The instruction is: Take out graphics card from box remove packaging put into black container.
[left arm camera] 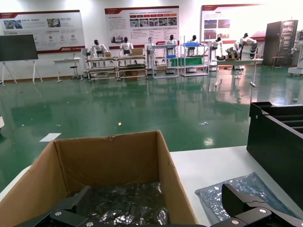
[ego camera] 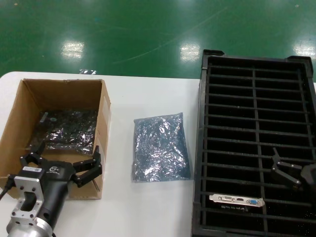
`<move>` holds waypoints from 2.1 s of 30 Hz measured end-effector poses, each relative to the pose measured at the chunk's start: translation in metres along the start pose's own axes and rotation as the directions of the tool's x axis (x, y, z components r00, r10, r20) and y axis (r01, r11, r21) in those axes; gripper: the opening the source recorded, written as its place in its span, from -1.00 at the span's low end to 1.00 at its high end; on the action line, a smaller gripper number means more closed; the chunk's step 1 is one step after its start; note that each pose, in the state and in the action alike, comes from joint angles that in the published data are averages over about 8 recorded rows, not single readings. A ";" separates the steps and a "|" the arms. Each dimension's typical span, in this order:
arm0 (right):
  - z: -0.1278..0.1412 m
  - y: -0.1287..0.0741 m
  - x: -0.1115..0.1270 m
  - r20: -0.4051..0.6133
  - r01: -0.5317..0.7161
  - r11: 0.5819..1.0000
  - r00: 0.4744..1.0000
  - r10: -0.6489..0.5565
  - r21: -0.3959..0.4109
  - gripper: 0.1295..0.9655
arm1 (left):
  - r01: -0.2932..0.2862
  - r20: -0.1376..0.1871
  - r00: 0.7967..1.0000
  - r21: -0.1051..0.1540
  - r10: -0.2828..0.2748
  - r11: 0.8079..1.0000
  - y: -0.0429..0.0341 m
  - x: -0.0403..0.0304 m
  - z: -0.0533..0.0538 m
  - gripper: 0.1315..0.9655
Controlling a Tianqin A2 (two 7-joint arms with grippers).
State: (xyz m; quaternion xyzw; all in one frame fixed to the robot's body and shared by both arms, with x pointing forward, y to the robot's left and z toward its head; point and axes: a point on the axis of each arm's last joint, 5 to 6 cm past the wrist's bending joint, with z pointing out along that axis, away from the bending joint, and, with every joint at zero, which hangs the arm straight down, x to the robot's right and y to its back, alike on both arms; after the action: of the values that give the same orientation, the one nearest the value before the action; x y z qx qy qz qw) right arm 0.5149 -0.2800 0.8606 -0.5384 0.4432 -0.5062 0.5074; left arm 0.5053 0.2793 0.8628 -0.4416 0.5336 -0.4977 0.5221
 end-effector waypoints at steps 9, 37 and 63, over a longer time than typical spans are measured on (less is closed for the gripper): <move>-0.001 0.001 0.000 -0.007 -0.003 1.000 1.000 0.003 -0.001 1.00 | 0.005 0.003 1.000 -0.002 -0.005 1.000 0.0008 0.0000 0.000 1.00; -0.001 0.001 0.000 -0.007 -0.003 1.000 1.000 0.003 -0.001 1.00 | 0.005 0.003 1.000 -0.002 -0.005 1.000 0.0008 0.0000 0.000 1.00; -0.001 0.001 0.000 -0.007 -0.003 1.000 1.000 0.003 -0.001 1.00 | 0.005 0.003 1.000 -0.002 -0.005 1.000 0.0008 0.0000 0.000 1.00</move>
State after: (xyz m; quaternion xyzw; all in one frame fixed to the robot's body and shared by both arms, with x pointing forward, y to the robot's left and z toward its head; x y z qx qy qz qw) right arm 0.5142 -0.2801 0.8600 -0.5365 0.4460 -0.5071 0.5061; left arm 0.5050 0.2794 0.8620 -0.4444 0.5323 -0.4976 0.5212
